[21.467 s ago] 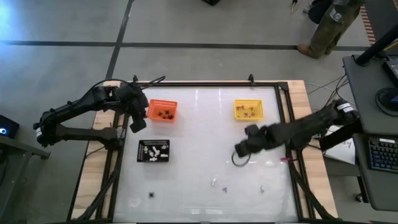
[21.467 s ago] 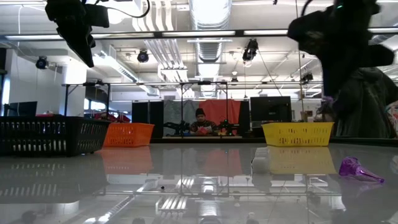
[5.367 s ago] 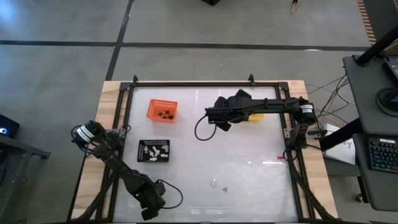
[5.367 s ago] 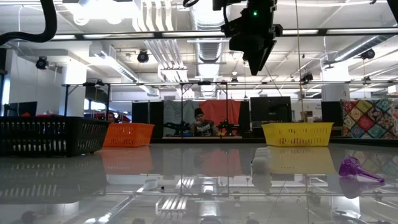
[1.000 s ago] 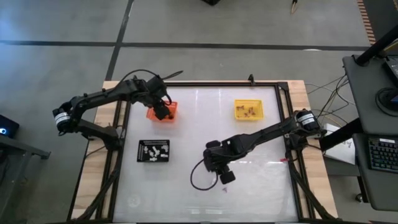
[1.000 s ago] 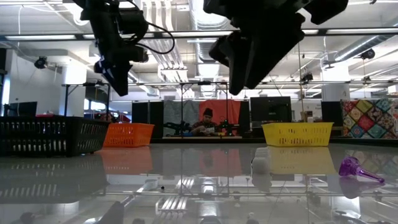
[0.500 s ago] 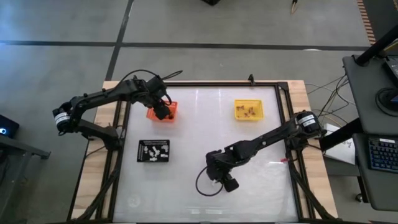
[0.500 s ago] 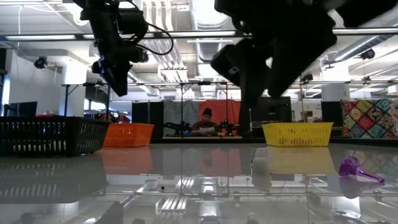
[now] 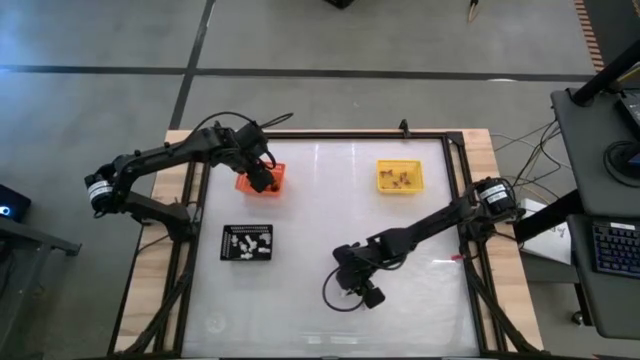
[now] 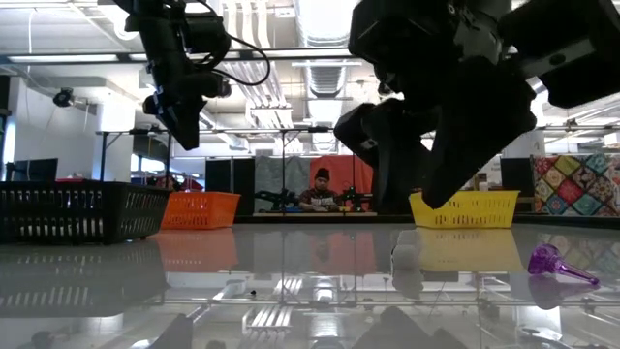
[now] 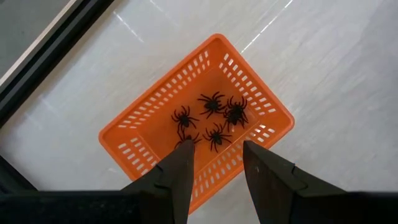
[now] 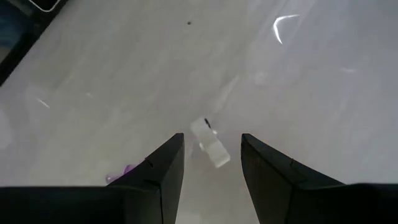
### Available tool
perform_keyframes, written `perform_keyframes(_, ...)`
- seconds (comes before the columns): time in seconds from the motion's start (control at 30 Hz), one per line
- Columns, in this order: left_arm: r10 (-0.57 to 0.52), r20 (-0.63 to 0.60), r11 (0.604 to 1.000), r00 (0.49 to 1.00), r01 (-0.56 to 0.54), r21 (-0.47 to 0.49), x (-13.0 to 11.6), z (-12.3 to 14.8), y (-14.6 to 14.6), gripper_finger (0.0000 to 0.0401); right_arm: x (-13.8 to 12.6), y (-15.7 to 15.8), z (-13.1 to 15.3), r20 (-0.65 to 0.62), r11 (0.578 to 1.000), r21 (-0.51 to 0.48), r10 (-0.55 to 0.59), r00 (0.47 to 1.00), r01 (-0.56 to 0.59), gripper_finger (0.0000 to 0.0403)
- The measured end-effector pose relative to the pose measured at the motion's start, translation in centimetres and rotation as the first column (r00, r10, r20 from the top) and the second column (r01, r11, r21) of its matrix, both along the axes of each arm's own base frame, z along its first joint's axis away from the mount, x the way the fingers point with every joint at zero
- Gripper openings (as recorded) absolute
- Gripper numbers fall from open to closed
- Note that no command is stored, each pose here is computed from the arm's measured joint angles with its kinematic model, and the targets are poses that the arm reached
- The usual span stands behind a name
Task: Sort Halloween decoration
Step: Put the white skeleton toy into the black bin
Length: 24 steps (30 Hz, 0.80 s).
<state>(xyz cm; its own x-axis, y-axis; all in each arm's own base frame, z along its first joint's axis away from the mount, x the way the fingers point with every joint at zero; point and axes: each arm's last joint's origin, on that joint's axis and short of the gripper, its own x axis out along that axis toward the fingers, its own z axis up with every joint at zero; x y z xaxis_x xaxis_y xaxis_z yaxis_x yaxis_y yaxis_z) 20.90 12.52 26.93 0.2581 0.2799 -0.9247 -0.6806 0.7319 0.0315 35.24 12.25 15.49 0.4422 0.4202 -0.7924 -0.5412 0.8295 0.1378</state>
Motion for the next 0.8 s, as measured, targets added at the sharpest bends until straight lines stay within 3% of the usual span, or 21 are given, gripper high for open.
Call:
perform_keyframes(0.57, -0.013, 0.016, 1.0, 1.0, 0.013, 0.015, 0.2, 0.1, 0.1, 0.0121, -0.8, -0.3, -2.0, 0.08, 0.997, 0.062, -0.047, 0.996, 0.042, 0.0148)
perform_keyframes(0.8, -0.017, 0.02, 1.0, 1.0, 0.016, 0.02, 0.2, 0.1, 0.1, 0.0121, -0.5, -0.1, -3.8, 0.006, 0.993, 0.095, -0.069, 0.998, 0.068, 0.0148)
